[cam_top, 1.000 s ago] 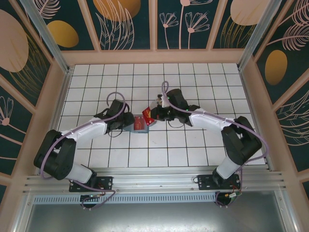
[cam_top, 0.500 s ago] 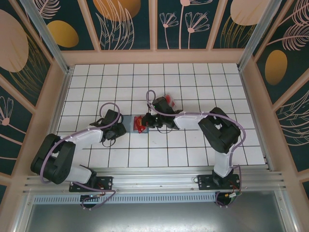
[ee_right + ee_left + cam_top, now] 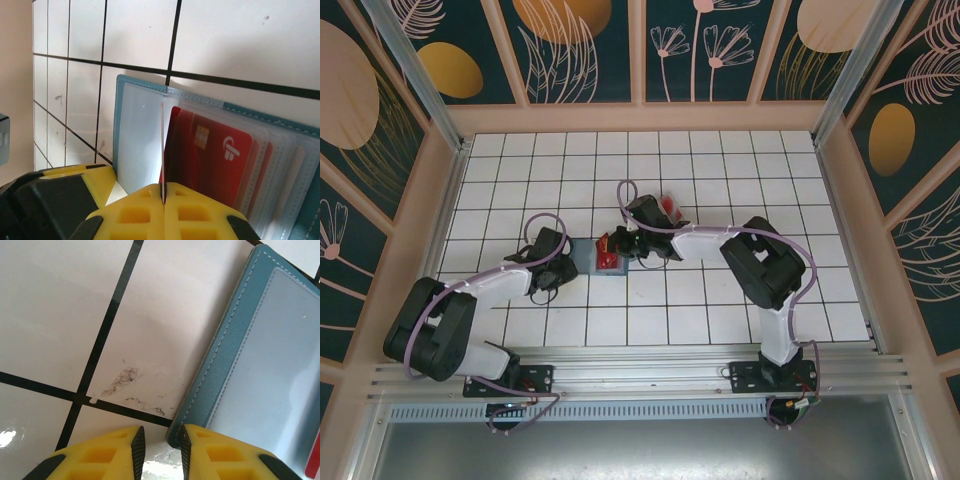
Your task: Put the credit cards into the card holder
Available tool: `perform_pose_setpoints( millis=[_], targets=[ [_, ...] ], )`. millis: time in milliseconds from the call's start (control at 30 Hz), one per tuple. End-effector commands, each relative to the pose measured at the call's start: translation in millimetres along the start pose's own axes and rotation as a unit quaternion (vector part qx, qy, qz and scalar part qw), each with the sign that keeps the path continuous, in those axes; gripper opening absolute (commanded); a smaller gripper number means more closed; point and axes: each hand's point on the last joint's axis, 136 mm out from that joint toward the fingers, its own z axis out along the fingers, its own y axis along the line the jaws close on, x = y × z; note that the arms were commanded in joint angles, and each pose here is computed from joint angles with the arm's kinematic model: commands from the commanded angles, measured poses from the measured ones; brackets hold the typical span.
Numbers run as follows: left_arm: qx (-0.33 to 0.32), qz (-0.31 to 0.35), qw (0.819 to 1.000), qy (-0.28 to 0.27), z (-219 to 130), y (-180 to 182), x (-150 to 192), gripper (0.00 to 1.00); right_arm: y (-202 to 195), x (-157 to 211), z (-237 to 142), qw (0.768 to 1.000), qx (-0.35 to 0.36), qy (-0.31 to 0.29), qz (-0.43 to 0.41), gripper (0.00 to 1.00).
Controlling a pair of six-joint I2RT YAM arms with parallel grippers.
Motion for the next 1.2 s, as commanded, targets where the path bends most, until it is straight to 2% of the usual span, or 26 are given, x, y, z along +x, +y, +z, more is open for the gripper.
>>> perform_pose_setpoints(
  millis=[0, 300, 500, 700, 900, 1167],
  targets=[
    [0.055, -0.007, 0.998, 0.019, 11.7, -16.7, 10.1, 0.28, -3.5, -4.8, 2.5, 0.999, 0.020, -0.009, 0.028, 0.01],
    [0.088, -0.016, 0.996, 0.026, 12.5, -23.5, 16.3, 0.26, 0.4, 0.5, 13.1, 0.997, 0.034, -0.001, 0.065, 0.00],
    [0.103, -0.012, 0.994, 0.023, 8.8, -30.3, 14.3, 0.26, -8.8, 3.5, 14.8, 0.993, 0.068, -0.021, 0.097, 0.00],
    [0.121, -0.008, 0.992, 0.021, 5.8, -35.7, 14.0, 0.26, -8.8, 9.2, 24.9, 0.992, 0.070, -0.020, 0.102, 0.00],
    [0.105, 0.010, 0.994, 0.026, 11.2, -28.6, 17.9, 0.26, -11.9, 18.9, 43.0, 0.993, 0.089, -0.003, 0.082, 0.00],
    [0.058, 0.026, 0.998, 0.014, 14.9, -17.0, 9.8, 0.25, -26.1, 25.8, 37.2, 0.991, 0.129, -0.007, 0.033, 0.00]
  ],
)
